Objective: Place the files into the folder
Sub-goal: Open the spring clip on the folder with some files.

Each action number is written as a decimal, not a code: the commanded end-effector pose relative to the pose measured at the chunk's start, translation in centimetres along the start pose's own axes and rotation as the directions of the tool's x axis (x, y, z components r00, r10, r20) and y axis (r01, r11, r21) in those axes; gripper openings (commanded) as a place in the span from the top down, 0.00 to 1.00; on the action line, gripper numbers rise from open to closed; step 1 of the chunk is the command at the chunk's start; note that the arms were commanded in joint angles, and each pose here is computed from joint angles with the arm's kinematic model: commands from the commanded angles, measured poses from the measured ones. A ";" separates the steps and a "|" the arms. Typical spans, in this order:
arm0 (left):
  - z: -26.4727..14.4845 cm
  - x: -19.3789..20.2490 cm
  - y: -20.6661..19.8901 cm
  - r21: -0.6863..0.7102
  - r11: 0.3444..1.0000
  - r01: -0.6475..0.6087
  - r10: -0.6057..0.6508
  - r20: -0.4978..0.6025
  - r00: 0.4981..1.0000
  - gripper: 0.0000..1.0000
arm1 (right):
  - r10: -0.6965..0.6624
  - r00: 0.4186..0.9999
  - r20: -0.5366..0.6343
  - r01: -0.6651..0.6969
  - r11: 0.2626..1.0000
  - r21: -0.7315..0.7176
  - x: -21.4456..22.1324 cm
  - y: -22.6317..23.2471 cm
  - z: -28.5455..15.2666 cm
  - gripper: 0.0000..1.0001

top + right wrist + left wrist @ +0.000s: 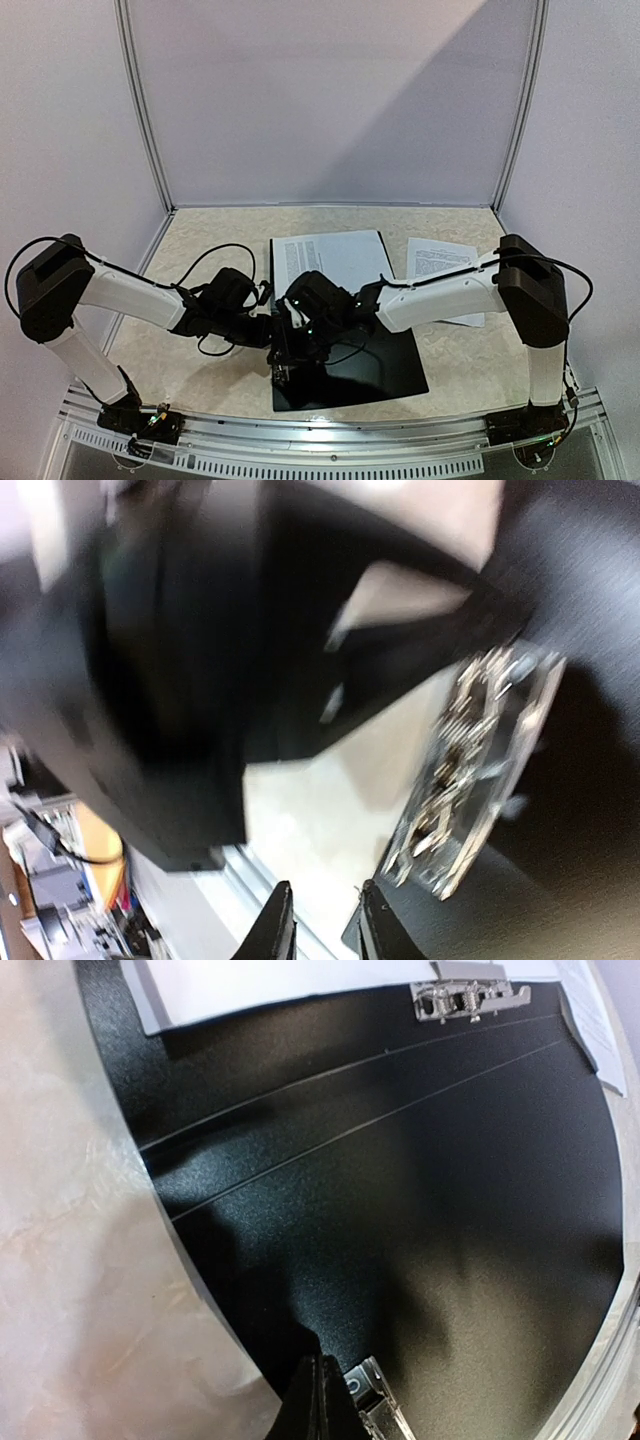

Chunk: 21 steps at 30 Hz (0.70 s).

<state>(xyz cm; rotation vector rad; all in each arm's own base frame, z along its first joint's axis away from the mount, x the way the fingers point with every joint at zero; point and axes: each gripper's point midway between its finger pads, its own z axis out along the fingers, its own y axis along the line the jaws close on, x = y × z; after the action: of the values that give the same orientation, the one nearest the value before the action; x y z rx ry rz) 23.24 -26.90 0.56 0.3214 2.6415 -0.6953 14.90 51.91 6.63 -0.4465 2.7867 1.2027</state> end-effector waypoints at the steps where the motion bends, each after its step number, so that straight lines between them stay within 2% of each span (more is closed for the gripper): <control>1: 0.2 7.3 4.7 -0.183 0.983 -0.010 -0.035 -0.240 0.970 1.00 | -0.040 0.997 -0.061 0.043 0.997 0.061 2.2 -1.4 1.6 0.79; 21: 0.3 7.4 4.5 -0.178 0.984 -0.015 -0.029 -0.245 0.969 1.00 | 0.010 0.997 -0.079 0.002 0.989 0.149 3.1 -5.1 3.3 0.87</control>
<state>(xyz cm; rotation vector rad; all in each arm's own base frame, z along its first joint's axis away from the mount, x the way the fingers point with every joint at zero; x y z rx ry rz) 23.21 -26.91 0.56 0.3216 2.6451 -0.6837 13.37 51.41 2.97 -0.4990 2.8591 1.0799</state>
